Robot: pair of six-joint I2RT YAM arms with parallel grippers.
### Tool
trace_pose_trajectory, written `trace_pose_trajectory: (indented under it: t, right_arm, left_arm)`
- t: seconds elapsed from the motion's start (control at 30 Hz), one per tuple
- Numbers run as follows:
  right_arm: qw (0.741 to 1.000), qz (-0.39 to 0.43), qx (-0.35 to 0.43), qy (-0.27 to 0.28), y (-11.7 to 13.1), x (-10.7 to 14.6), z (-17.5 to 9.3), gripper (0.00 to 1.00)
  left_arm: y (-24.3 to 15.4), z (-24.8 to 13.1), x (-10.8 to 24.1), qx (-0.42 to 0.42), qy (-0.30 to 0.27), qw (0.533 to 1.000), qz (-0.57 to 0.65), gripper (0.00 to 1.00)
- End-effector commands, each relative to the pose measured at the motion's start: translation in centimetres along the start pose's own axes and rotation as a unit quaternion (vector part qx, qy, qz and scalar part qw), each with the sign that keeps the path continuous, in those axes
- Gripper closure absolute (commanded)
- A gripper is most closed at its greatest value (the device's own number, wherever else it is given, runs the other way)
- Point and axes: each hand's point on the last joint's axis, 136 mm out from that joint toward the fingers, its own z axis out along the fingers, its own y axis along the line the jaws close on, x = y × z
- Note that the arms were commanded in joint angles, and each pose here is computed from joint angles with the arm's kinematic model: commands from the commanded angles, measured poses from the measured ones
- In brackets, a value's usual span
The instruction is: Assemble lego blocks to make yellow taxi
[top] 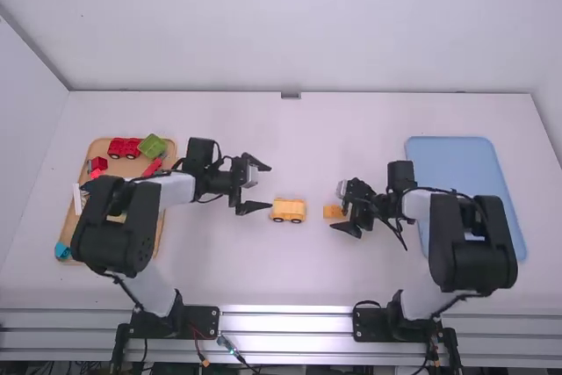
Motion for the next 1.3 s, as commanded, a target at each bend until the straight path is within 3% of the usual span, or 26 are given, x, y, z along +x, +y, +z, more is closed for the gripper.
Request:
trace_pose_trajectory:
  t: [0.0,0.23,0.47,0.67,1.17,1.27]
  right_arm:
    - [1.0,-0.004,-0.015,-0.02,-0.5,-0.1,0.7,0.01]
    - [0.999,-0.025,-0.033,-0.022,-0.9,1.6,2.0,0.1]
    - [0.999,-0.014,-0.024,-0.017,-1.4,2.5,1.5,0.38]
    - [1.0,-0.011,-0.026,-0.013,-1.2,2.6,1.6,0.41]
    - [1.0,0.012,-0.021,0.012,-1.4,3.4,1.6,0.71]
    - [1.0,0.011,-0.022,0.01,-1.4,3.3,1.6,0.73]
  left_arm:
    - [-0.7,1.7,-0.6,0.019,0.006,0.999,0.03,0.01]
    - [-1.7,3.2,-0.3,0.032,0.032,0.998,0.033,0.01]
    - [-1.6,3.2,-0.1,0.029,0.036,0.999,0.013,0.01]
    - [-1.5,3.1,-0.3,0.029,0.032,0.999,0.015,0.01]
    - [-1.5,3.2,-0.4,0.029,0.03,0.999,0.017,0.01]
    - [-1.6,3.2,-0.4,0.029,0.031,0.999,0.015,0.01]
